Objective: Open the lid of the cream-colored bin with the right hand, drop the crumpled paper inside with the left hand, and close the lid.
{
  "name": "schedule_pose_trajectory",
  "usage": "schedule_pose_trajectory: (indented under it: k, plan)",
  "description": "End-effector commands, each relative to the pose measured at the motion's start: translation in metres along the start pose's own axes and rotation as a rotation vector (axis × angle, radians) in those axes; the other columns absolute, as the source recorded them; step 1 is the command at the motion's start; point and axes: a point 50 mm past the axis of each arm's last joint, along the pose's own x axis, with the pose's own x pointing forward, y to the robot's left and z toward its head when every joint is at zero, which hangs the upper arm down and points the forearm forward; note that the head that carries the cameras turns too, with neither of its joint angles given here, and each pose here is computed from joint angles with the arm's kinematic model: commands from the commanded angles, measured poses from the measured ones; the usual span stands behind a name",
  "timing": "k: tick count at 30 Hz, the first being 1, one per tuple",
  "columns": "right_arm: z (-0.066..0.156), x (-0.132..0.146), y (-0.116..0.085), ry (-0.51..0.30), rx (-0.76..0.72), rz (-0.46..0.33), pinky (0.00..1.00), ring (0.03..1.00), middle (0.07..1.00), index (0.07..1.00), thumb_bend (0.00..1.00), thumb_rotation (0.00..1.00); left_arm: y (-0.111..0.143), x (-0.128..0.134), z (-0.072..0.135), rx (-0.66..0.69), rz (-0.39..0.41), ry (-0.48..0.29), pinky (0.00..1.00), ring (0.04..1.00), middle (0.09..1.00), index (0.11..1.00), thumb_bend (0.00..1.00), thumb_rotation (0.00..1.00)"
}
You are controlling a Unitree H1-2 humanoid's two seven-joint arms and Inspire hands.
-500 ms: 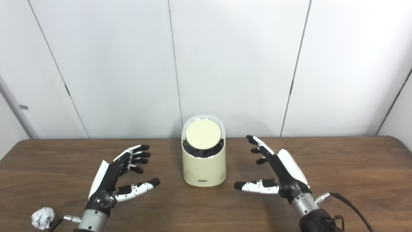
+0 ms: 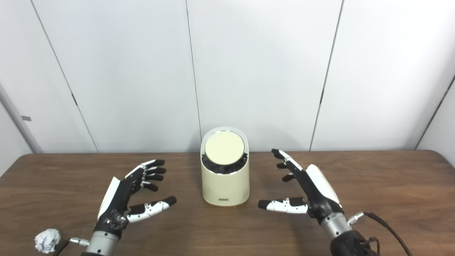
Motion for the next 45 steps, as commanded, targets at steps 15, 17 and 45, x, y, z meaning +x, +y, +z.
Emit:
schedule_pose_trajectory:
  k: [15, 17, 45]
  plan:
    - [0.012, 0.009, -0.018, -0.078, -0.004, -0.06, 0.69, 0.838, 0.913, 0.924, 0.79, 0.44, 0.002, 0.01, 0.02, -0.001, 0.018, -0.091, 0.62, 0.724, 0.758, 0.81, 0.76, 0.17]
    - [0.017, 0.011, -0.017, -0.081, -0.006, -0.069, 0.69, 0.832, 0.912, 0.923, 0.79, 0.44, 0.002, 0.011, 0.02, -0.006, 0.017, -0.091, 0.63, 0.728, 0.764, 0.813, 0.76, 0.16]
    - [0.086, 0.096, -0.027, -0.091, -0.064, -0.114, 0.74, 0.882, 0.94, 0.954, 0.79, 0.41, 0.002, 0.01, 0.019, 0.001, 0.01, -0.091, 0.64, 0.732, 0.76, 0.802, 0.76, 0.16]
